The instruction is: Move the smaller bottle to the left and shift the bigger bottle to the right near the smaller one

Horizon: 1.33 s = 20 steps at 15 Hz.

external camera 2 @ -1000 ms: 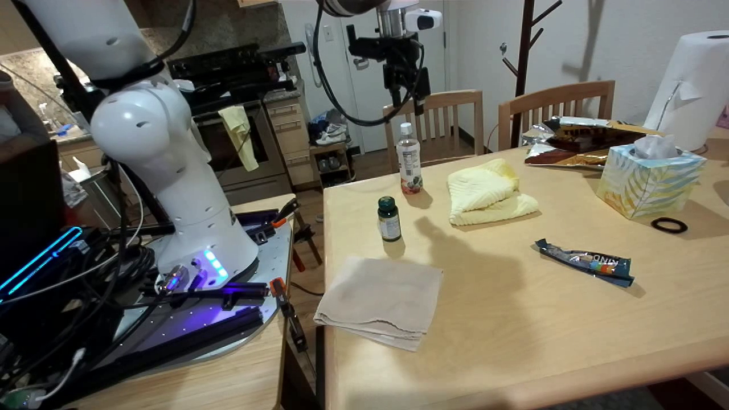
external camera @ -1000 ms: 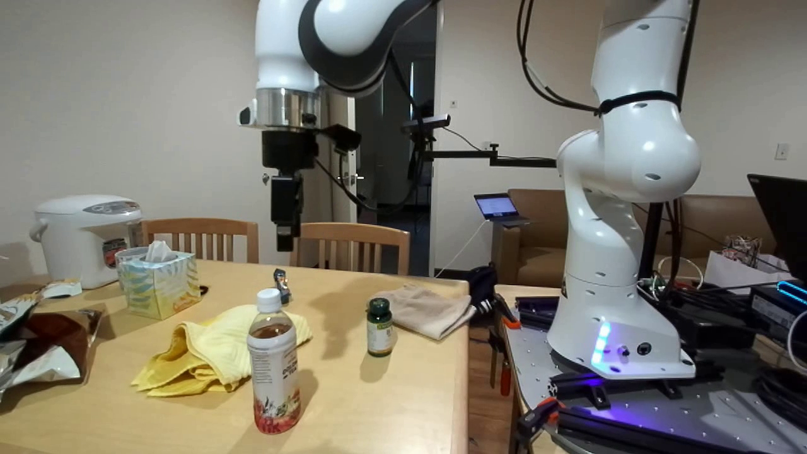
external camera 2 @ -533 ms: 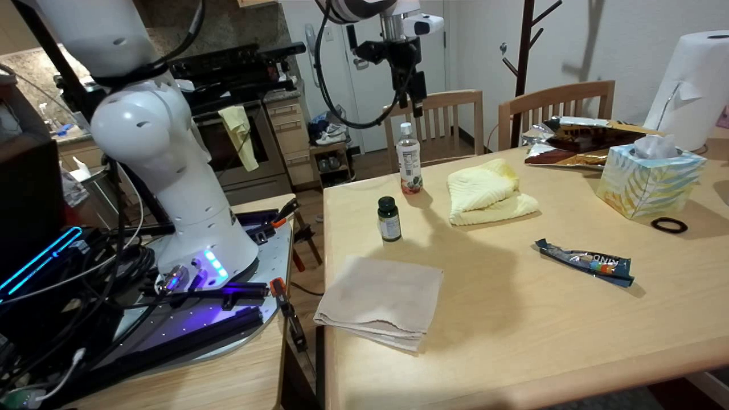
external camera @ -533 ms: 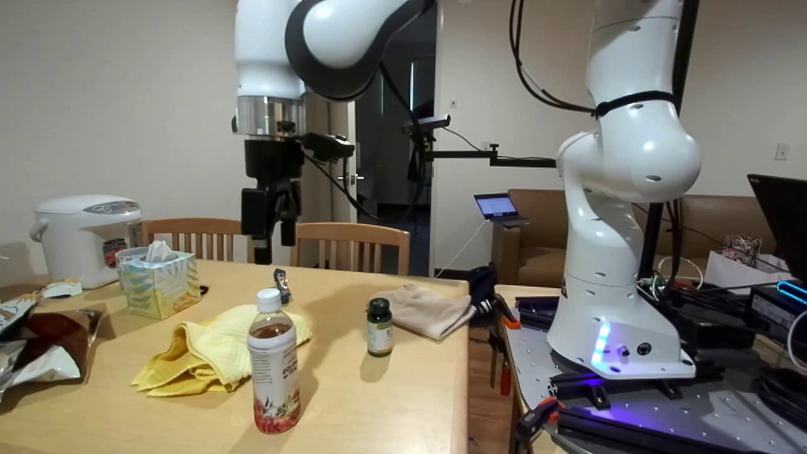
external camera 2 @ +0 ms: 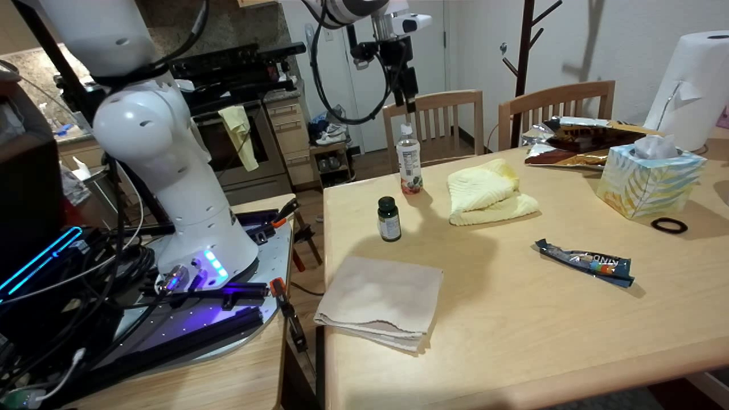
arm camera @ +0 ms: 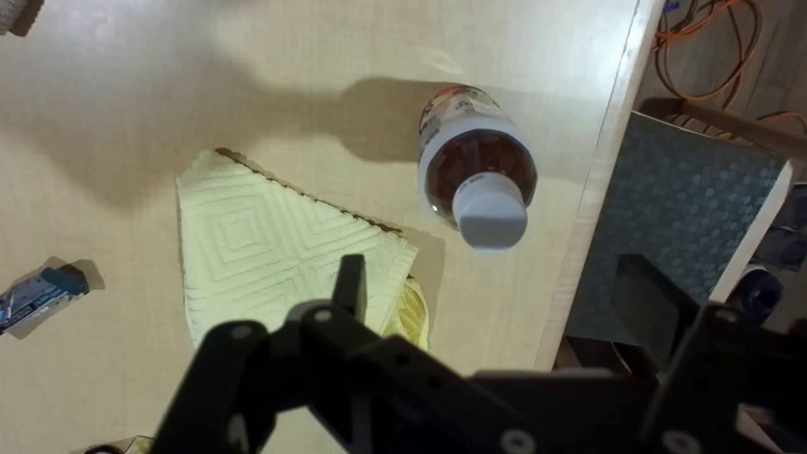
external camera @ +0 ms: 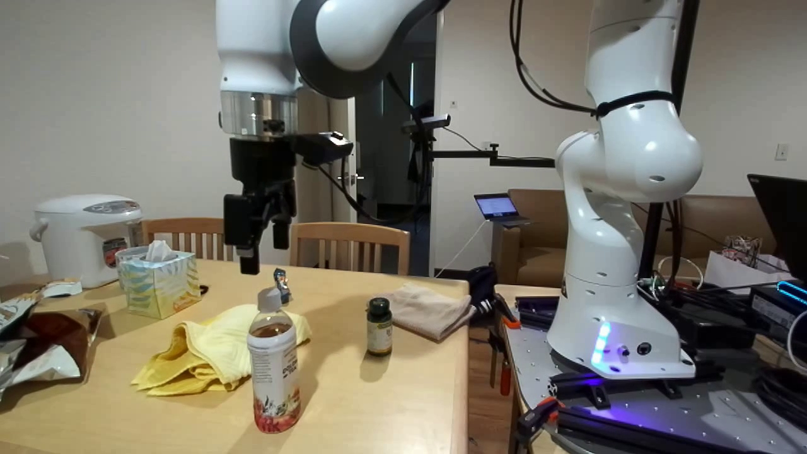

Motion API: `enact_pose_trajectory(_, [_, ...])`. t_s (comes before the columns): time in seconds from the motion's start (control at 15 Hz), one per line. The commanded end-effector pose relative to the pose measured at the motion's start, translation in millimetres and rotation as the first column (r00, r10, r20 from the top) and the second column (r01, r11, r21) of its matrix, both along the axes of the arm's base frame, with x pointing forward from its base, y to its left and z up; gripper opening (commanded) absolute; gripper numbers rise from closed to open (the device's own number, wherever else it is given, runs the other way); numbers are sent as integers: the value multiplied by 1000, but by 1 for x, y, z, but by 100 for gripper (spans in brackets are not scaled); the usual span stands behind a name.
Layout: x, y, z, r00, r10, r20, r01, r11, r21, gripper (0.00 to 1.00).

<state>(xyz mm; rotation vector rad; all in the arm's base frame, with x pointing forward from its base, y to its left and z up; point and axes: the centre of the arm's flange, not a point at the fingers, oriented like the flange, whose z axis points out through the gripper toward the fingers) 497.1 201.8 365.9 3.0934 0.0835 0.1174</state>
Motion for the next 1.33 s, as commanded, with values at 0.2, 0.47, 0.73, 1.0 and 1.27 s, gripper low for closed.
enact_pose_trajectory(0.2, [9,19,-12,998,-69,10,69,998,-12,100])
enact_pose_trajectory(0.47, [13,32,-40,989,-148,17,148,989,20,100])
enact_pose_trajectory(0.73, [18,43,-65,968,-249,35,245,966,84,100])
enact_pose_trajectory(1.0, [18,44,-77,939,-336,71,330,940,86,100])
enact_pose_trajectory(1.27, [19,39,-75,914,-392,101,385,919,86,100])
